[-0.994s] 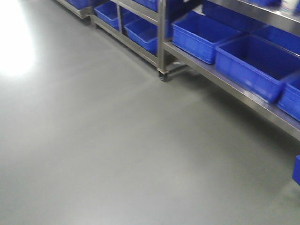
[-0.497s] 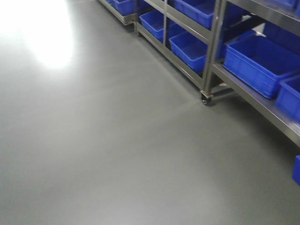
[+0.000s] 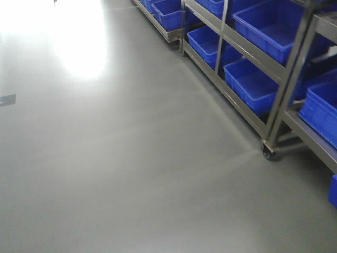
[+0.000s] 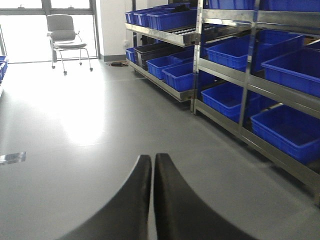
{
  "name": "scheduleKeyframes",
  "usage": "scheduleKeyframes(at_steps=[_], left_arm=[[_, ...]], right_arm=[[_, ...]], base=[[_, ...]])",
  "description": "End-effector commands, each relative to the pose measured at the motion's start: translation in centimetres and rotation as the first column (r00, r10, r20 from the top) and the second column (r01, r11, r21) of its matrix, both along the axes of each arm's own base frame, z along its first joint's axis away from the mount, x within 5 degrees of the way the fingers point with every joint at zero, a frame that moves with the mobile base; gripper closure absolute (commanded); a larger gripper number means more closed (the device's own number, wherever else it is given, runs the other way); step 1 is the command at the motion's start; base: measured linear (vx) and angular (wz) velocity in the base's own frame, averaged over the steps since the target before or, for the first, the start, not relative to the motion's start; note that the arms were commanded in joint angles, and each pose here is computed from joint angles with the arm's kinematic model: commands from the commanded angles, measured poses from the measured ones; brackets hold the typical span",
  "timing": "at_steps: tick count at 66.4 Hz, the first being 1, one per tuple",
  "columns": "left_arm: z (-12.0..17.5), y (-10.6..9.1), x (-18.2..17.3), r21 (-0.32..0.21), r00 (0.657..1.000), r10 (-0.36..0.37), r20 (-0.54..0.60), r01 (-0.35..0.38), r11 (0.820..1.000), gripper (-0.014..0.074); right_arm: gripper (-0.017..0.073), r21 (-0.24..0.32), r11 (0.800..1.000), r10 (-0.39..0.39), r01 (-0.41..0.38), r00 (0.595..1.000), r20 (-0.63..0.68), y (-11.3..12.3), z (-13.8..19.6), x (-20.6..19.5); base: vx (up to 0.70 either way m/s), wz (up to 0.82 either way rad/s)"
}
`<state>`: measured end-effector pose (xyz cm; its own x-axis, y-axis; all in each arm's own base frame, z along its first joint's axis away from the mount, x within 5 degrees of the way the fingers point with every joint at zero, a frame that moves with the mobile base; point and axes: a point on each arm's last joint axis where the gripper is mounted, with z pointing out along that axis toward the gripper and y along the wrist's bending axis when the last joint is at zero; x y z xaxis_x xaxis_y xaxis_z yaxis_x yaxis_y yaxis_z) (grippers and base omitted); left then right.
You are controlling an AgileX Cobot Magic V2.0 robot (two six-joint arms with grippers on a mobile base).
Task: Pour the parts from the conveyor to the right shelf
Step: 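Turn and drive up to the shelf with blue bins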
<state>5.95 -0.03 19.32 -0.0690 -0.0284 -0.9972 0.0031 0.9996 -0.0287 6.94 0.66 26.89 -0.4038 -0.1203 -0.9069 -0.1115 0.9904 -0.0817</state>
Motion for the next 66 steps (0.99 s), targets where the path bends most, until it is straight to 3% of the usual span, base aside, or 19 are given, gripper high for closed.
scheduleKeyframes(at_steps=[1,66], left_arm=[[1.28,0.01,0.10,-0.017,0.997,0.004,0.081,-0.002,1.000,0.0600],[1.28,0.01,0.10,-0.017,0.997,0.004,0.081,-0.002,1.000,0.0600]], right_arm=[[0.0564,-0.002,1.000,-0.011,0.011,0.996,0.092,-0.10,1.41,0.32],[0.0564,-0.002,1.000,-0.011,0.011,0.996,0.092,-0.10,1.41,0.32]], base=[[0.72,0.15],[0.70,0.22]])
